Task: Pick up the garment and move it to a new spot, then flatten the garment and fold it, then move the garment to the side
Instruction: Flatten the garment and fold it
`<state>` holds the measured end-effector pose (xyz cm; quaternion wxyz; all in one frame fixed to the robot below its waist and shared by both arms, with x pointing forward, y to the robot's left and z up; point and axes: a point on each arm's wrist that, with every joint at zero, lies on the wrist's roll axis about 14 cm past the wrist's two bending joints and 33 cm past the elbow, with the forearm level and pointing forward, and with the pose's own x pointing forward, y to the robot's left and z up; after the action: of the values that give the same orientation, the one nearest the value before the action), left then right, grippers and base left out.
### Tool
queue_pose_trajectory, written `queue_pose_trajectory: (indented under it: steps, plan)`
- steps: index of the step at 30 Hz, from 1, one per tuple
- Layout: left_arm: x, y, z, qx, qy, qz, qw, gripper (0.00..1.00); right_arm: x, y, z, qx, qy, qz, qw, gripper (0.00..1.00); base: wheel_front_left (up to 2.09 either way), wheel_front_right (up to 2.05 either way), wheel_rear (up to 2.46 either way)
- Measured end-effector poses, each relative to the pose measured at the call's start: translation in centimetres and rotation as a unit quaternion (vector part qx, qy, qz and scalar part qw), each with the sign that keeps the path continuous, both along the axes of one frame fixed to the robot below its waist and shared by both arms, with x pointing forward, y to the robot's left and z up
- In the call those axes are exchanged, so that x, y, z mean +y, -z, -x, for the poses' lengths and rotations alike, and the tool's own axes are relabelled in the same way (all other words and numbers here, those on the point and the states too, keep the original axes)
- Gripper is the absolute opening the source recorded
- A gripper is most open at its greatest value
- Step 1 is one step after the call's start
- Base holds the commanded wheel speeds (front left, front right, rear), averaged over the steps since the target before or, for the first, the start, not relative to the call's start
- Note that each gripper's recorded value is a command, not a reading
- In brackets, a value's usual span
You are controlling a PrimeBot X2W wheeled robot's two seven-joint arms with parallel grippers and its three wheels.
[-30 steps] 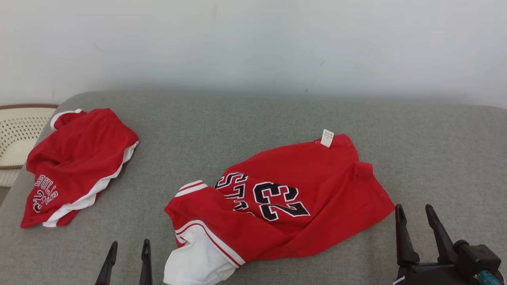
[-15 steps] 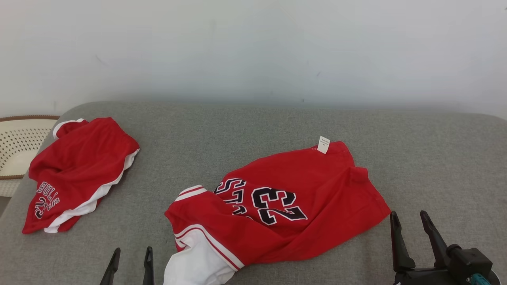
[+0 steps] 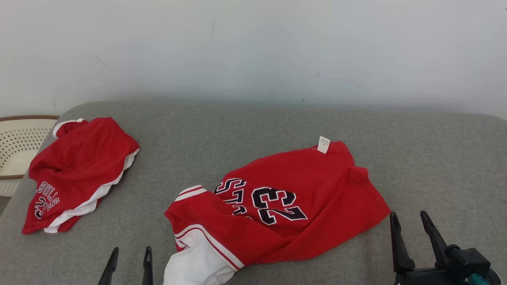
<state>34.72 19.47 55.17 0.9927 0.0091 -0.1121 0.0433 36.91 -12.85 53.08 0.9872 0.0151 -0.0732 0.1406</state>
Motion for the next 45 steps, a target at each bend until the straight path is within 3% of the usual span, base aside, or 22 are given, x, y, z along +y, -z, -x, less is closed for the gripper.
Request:
queue_pose_trajectory:
  steps: [31, 38, 45]
  plan:
    - [0.1, 0.0, 0.0, 0.000, -0.004, -0.003, 1.000, 1.00, -0.5, 0.4, 0.0, 0.004, 0.010, 0.013, 1.000, 1.00, 0.00, 0.00, 0.00]
    - [0.0, 0.6, 0.0, 0.008, 0.003, 0.021, 1.000, 1.00, -0.4, 0.7, -0.1, 0.008, 0.009, 0.012, 1.000, 1.00, 0.00, 0.00, 0.00]
    - [-1.6, 5.4, 0.7, 0.082, 0.033, 0.057, 0.994, 1.00, -1.3, 1.7, -1.5, 0.027, 0.010, 0.038, 0.999, 1.00, 0.00, 0.00, 0.00]
